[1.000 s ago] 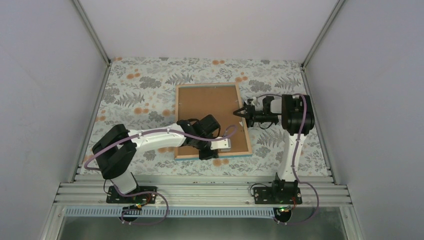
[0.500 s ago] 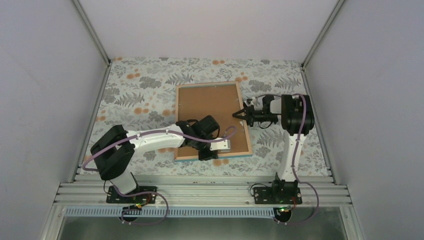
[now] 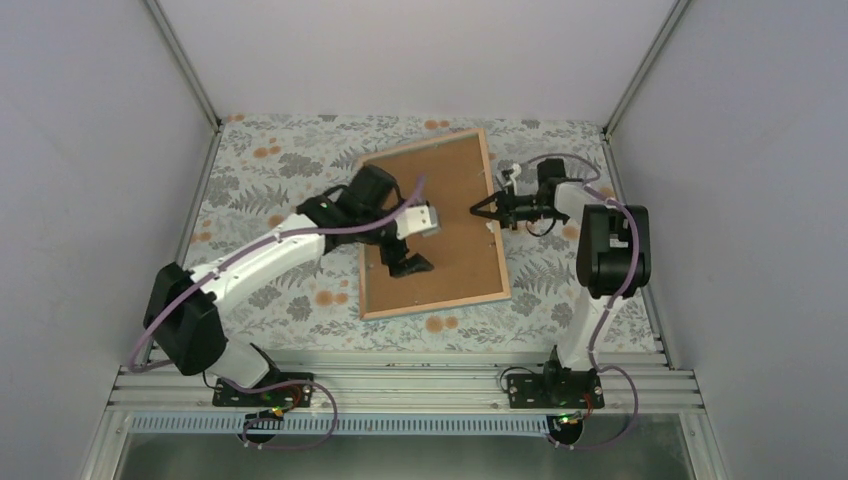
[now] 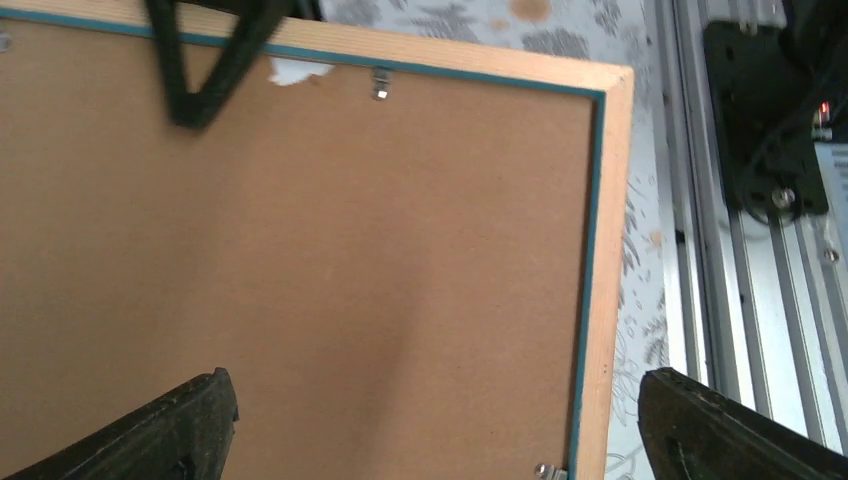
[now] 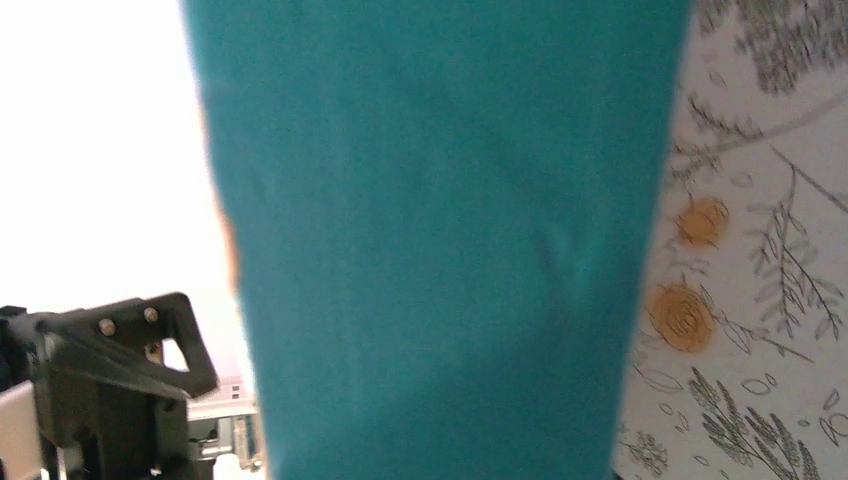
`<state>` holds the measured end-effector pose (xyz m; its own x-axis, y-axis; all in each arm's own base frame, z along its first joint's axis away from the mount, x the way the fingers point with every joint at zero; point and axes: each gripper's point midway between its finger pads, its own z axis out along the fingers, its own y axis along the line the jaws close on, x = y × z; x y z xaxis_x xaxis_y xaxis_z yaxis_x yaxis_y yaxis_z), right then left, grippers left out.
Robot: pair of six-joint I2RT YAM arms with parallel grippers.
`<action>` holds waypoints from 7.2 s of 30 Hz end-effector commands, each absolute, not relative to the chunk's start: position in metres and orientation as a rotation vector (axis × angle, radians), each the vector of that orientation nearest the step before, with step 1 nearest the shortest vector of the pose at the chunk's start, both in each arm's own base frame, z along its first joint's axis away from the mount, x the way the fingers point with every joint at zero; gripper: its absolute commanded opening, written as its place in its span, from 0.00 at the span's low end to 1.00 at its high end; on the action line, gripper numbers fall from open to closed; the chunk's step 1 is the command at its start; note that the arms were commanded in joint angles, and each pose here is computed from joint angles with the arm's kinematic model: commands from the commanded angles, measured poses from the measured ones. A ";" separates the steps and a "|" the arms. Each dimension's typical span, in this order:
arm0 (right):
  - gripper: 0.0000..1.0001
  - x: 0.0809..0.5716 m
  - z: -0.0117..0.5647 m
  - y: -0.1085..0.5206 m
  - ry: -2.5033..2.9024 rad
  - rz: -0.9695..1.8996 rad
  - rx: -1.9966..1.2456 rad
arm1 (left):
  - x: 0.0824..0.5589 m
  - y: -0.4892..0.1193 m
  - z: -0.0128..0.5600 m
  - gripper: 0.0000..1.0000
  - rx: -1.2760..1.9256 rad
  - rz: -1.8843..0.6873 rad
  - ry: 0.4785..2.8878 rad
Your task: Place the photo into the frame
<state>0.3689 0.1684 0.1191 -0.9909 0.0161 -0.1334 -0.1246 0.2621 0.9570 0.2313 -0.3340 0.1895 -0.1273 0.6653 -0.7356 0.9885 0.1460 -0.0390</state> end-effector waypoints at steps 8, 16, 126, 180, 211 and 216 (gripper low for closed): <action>0.04 0.387 0.282 0.159 2.106 1.512 -0.528 | 0.316 -0.241 0.303 1.00 1.129 -0.725 1.815; 0.04 0.394 0.366 0.147 1.973 1.097 -0.689 | 0.345 -0.166 0.325 1.00 0.808 -0.674 1.846; 1.00 0.162 0.202 0.250 1.858 0.972 -1.722 | 0.486 -0.111 0.250 1.00 0.743 -0.524 2.057; 1.00 0.199 0.005 0.190 2.573 0.786 -1.633 | 0.467 -0.182 0.037 1.00 0.999 -0.723 2.500; 1.00 0.332 0.029 0.134 2.700 1.140 -0.640 | 0.333 -0.150 0.073 1.00 1.142 -0.829 2.343; 1.00 0.319 0.021 0.137 2.725 1.213 -0.589 | 0.372 -0.150 0.075 1.00 1.055 -0.763 2.347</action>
<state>0.3288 0.1427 0.0452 -0.8839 -0.3336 -0.3278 -0.4664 0.5757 0.6716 0.3415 -0.1448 0.0695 -0.6001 0.5779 -0.5531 0.7916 0.5285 -0.3067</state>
